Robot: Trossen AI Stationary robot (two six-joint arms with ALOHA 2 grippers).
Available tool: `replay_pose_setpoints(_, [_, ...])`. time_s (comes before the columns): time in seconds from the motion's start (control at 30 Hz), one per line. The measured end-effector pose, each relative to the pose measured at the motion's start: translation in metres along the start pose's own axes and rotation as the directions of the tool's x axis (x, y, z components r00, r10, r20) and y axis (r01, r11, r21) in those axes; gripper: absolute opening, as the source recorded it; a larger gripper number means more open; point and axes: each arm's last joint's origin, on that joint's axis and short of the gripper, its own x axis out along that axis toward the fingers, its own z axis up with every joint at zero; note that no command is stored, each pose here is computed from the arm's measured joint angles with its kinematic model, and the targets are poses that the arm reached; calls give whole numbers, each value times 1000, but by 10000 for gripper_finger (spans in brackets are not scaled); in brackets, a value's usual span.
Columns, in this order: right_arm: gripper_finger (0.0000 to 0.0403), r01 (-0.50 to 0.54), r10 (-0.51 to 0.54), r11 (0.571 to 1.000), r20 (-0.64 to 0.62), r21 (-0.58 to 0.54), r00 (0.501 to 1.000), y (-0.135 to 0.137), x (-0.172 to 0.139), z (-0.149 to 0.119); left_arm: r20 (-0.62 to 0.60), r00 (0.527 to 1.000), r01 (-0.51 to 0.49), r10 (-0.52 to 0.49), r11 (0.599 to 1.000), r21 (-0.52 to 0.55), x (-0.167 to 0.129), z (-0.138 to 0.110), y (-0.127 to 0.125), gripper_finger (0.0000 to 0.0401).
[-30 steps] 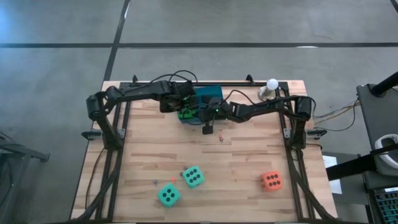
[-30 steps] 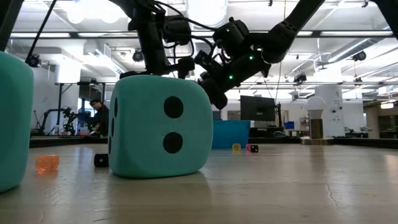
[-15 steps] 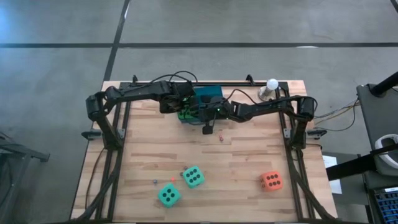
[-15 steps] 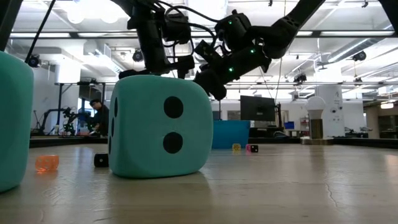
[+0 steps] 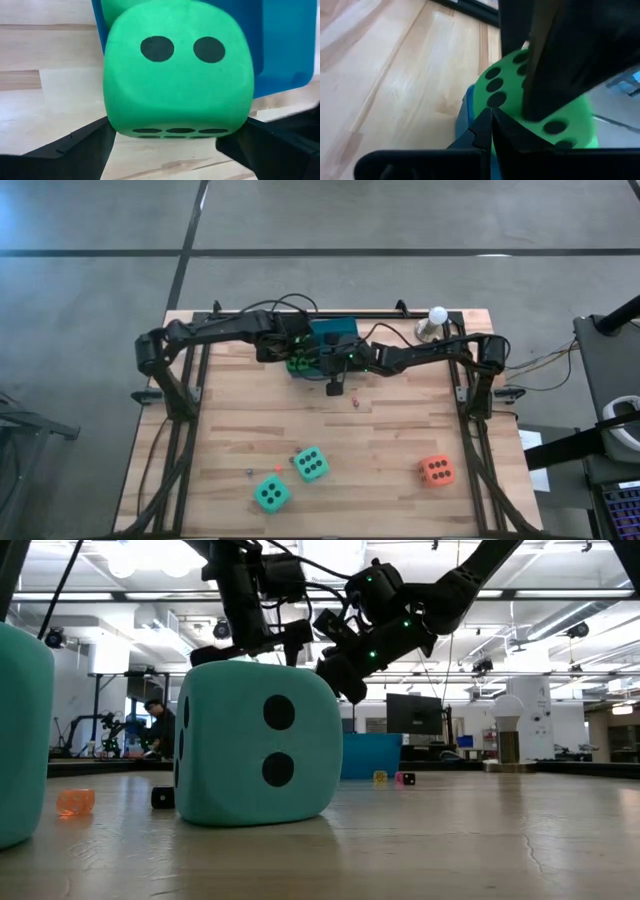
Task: Pick & Place Dice
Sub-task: Put the large green dice into the blue bin, then put the large orange dice into the blue bin
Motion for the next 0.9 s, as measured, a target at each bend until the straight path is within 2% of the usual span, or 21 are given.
replay_pose_setpoints(0.17, [8,1,-1,1000,-8,3,1000,0,0,-1,-4,1000,3,-3,1000,1,-1,-1,0,398])
replay_pose_setpoints(0.4, [8,72,-72,997,-46,3,996,-2,0,-3,-32,999,-4,4,1000,8,-1,-4,0,396])
replay_pose_setpoints(0.57, [8,88,-84,994,-48,71,995,-5,0,-4,-50,999,-6,6,1000,14,-2,-7,1,399])
replay_pose_setpoints(0.9, [8,93,-89,993,-48,76,995,-6,-1,-4,-55,998,-27,28,1000,16,-2,-8,3,396])
